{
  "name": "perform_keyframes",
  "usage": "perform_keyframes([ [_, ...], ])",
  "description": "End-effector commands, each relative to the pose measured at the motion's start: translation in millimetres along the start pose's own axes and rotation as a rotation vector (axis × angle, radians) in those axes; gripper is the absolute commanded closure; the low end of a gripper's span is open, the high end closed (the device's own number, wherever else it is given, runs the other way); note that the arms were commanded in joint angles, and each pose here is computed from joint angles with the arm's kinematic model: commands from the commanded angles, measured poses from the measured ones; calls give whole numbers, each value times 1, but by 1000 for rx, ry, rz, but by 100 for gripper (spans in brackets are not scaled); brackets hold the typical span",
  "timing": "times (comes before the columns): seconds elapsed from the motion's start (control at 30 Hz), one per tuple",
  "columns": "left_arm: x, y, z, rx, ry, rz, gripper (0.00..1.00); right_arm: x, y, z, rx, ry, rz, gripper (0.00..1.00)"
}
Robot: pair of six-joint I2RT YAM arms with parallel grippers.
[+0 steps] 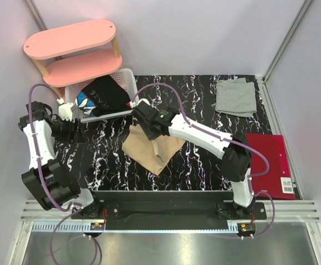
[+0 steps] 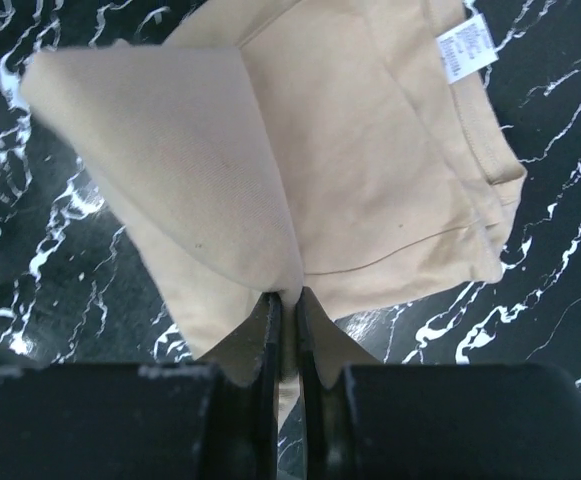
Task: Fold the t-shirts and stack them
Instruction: Fold the tshirt
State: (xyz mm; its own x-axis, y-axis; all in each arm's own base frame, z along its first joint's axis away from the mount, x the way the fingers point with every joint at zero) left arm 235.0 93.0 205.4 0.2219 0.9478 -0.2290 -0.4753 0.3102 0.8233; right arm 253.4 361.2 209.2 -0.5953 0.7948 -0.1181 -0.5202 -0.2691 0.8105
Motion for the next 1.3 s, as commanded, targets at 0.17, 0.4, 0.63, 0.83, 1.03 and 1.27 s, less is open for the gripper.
perform_keyframes([
  [0.17, -1, 2, 9, -6, -44, 11, 35, -54, -8, 35, -115, -123, -12, 100],
  [0.4, -4, -1, 10, 9, -56, 9, 35, -78, -49, 31, -60, -176, 4, 100],
  [0.63, -6, -3, 6, 25, -68, 4, 35, -92, -82, 26, -18, -199, 20, 100],
  [0.83, -9, -6, -1, 46, -85, -1, 35, -115, -102, 21, 8, -219, -15, 92],
  [1.03, -26, -10, -9, 85, -133, -49, 35, -146, -112, 17, 21, -226, -95, 40],
  [1.27, -93, -30, -20, 187, -323, -184, 35, -196, -101, 36, -29, -325, -231, 8],
])
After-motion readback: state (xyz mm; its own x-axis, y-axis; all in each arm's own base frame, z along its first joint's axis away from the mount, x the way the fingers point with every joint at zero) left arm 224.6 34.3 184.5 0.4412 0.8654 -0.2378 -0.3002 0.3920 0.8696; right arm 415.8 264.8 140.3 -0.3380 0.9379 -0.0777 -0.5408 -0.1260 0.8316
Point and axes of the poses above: each gripper's point midway between its finger pads, its own y axis back along the fingers, its own x axis along the line the jaws close on, z = x × y, the point moved 6 cm from there along y, back along the fingers, and after that the axes turned 3 degrees about y, right-handed, at the moved point
